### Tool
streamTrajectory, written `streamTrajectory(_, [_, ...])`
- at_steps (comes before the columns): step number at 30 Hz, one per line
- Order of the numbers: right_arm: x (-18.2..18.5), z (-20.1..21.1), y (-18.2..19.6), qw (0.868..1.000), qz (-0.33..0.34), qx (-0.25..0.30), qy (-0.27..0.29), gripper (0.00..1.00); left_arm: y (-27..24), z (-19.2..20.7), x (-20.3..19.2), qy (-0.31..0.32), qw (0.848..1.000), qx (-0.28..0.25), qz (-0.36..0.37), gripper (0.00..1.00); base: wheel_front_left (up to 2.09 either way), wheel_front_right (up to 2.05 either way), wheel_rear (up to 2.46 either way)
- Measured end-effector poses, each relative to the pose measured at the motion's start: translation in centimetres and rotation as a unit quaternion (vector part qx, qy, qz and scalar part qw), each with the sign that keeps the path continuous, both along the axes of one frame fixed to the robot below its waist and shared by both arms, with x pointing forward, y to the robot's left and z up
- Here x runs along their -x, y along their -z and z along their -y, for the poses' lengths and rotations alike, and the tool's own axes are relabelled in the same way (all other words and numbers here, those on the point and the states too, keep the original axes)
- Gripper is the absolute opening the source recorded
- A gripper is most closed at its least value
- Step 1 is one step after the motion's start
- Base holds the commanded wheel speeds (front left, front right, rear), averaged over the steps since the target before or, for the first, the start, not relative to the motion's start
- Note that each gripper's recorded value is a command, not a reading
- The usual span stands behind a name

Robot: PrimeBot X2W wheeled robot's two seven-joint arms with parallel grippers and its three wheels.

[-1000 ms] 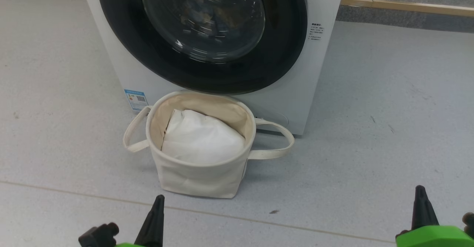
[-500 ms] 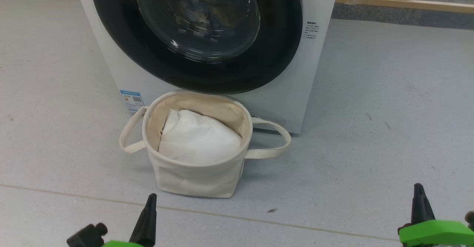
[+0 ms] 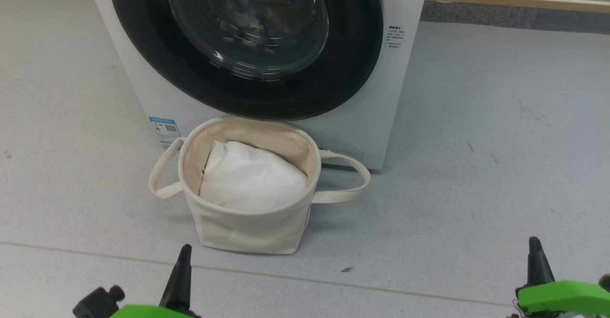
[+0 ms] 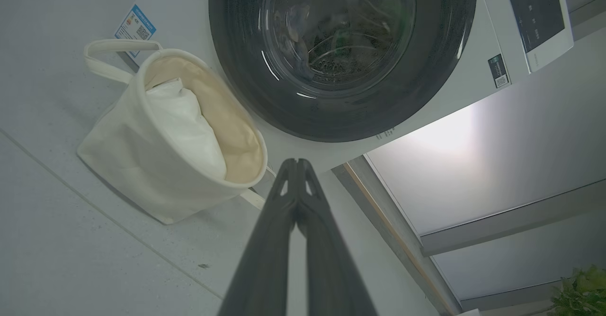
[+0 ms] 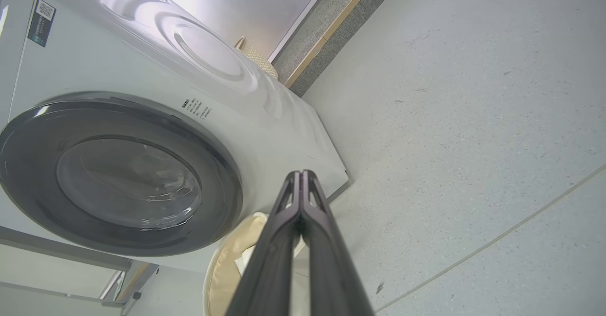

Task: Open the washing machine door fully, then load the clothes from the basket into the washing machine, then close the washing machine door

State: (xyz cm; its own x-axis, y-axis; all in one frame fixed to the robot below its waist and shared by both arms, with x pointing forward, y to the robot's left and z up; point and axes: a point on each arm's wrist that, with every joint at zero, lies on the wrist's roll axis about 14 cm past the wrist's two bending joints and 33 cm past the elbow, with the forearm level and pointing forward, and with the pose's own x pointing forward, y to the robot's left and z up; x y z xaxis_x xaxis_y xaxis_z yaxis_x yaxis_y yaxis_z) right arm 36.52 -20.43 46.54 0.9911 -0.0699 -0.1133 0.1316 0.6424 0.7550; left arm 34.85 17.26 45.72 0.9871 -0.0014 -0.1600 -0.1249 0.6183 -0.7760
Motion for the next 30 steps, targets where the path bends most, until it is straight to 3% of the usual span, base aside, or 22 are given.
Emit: streamTrajectory(30, [-0.4,0.2,-0.4,0.985,0.008,-0.171,0.015,0.00,-0.3,-0.7,-1.1,-0.021,0.987,0.160,-0.004,0.00,0.00,0.00,0.00])
